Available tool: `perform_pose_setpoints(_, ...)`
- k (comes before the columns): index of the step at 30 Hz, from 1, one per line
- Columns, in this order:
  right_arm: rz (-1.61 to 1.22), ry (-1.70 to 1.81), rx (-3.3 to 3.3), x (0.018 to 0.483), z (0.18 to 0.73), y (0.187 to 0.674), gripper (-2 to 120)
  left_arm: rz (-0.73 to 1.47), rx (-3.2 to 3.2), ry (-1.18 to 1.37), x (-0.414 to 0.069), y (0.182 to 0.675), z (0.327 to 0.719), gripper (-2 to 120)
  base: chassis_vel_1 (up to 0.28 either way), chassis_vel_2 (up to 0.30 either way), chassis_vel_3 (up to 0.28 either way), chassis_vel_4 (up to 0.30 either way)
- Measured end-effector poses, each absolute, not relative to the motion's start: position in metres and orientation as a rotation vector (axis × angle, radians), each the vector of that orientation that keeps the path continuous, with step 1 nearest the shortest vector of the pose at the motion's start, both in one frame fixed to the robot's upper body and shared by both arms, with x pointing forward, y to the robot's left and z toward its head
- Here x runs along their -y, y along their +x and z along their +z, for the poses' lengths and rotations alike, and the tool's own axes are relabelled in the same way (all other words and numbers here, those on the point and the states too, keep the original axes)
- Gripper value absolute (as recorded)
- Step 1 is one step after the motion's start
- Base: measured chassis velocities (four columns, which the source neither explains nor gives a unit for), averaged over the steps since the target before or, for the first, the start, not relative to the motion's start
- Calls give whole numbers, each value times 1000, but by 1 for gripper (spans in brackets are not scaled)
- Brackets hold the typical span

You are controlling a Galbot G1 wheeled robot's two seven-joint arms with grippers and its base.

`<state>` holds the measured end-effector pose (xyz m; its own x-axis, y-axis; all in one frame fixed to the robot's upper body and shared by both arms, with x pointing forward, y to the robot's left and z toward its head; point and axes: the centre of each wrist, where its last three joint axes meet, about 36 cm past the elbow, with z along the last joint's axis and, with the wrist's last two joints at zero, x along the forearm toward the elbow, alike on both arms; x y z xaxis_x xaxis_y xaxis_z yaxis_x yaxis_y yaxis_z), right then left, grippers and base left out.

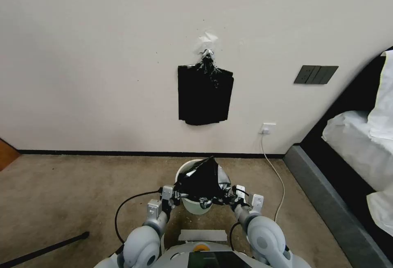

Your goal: Place a trash bag onto the trash bin.

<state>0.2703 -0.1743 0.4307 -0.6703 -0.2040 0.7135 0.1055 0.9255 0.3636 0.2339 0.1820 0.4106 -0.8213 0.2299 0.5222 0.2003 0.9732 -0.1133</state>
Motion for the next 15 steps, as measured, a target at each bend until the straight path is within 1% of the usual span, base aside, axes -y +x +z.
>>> perform_pose_setpoints(8,-481,93,2210,170,415,278,0,87,2525,-267,-183,226,401,0,0,0,0,0)
perform_pose_setpoints(15,-471,95,2198,166,399,285,0,93,2520,-242,-182,232,388,0,0,0,0,0)
